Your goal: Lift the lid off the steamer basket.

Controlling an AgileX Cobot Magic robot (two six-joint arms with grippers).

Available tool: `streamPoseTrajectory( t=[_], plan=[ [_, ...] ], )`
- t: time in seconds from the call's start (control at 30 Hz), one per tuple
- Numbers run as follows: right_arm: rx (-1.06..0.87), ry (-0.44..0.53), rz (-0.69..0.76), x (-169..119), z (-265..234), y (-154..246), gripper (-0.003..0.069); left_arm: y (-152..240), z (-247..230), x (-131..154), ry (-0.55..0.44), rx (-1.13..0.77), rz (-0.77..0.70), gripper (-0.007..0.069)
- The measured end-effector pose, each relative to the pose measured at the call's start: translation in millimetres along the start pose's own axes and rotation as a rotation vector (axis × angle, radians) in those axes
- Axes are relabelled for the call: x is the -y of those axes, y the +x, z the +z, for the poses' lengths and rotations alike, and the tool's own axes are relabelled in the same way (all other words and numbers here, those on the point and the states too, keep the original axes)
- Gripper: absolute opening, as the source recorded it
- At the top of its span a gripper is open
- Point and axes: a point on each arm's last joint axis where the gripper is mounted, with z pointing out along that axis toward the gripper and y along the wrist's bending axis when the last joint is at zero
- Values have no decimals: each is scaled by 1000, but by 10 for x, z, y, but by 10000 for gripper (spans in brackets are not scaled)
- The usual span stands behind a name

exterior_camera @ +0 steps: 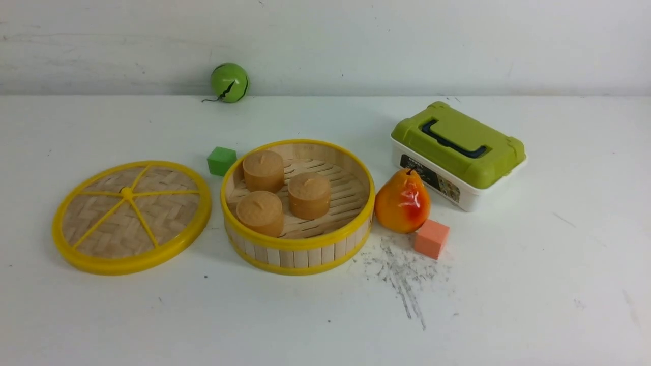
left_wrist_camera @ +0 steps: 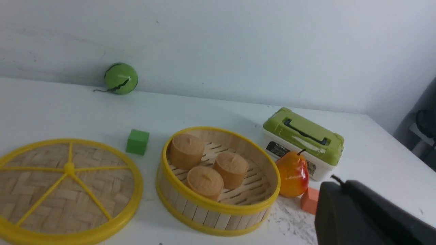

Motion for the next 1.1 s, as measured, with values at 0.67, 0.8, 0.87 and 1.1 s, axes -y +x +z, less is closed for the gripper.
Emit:
streamPoseTrajectory(
  t=[0.67, 0.8, 0.87, 1.1],
  plan=[
    [0, 0, 0, 0, 0, 0, 240, 192, -120, 24, 79, -16, 18, -13],
    [0, 0, 0, 0, 0, 0, 240, 251, -280, -15, 70, 84, 120, -13],
    [0, 0, 0, 0, 0, 0, 240, 316, -317, -74, 20, 113, 178, -13],
    [0, 0, 0, 0, 0, 0, 240, 647, -258, -353, -221, 121, 186, -12]
  ],
)
